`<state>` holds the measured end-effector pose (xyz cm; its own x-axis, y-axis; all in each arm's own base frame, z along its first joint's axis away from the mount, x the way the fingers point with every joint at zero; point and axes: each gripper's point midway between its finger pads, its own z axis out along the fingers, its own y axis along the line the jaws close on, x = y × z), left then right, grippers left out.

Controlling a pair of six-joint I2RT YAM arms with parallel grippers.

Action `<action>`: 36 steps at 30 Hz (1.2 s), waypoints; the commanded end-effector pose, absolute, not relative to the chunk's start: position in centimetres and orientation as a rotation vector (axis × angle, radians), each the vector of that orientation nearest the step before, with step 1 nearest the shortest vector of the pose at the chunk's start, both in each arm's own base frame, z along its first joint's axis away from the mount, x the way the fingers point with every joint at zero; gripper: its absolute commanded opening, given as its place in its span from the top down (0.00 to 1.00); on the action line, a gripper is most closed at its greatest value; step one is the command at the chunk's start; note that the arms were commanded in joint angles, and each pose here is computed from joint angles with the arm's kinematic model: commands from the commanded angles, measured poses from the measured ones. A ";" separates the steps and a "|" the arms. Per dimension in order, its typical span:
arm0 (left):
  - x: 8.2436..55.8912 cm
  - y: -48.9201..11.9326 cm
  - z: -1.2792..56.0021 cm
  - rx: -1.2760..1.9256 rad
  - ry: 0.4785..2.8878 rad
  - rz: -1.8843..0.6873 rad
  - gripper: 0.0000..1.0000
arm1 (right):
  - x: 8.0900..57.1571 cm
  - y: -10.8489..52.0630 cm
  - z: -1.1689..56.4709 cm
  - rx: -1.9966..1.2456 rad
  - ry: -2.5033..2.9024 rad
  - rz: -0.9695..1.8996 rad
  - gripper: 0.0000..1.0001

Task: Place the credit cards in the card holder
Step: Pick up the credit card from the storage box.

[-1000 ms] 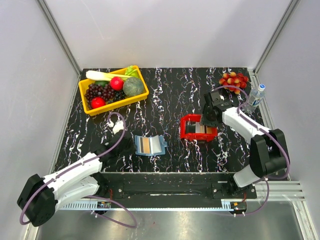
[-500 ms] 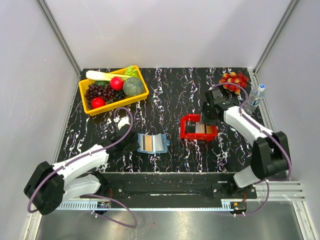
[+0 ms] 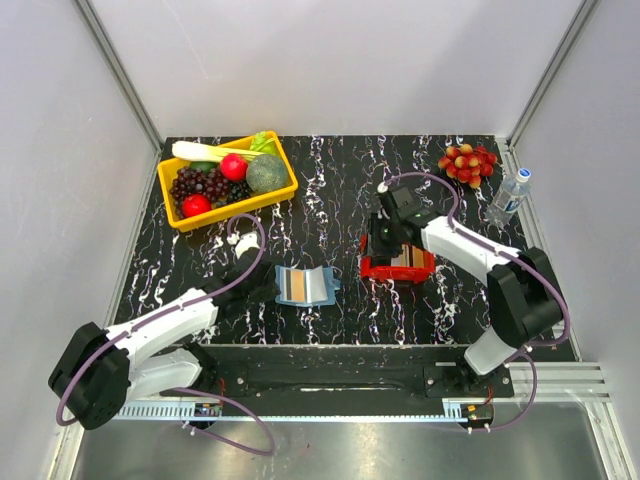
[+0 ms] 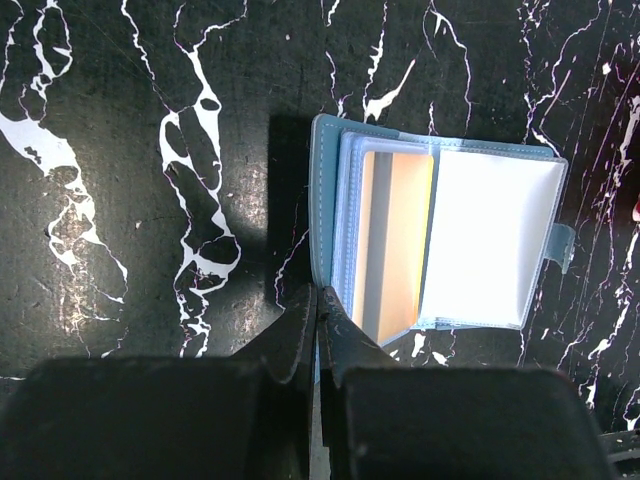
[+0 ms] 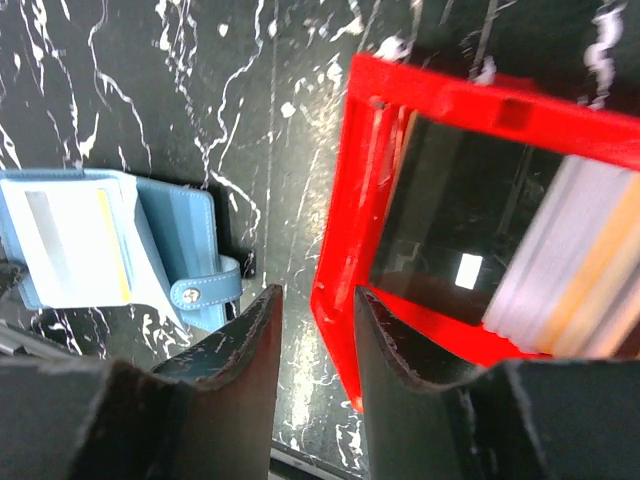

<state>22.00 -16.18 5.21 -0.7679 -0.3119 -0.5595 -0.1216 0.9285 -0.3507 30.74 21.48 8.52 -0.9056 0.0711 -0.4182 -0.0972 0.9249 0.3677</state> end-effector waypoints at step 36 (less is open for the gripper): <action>22.2 -16.6 6.1 -0.312 2.374 -0.488 1.00 | 31.0 10.2 7.7 0.094 2.655 0.056 0.44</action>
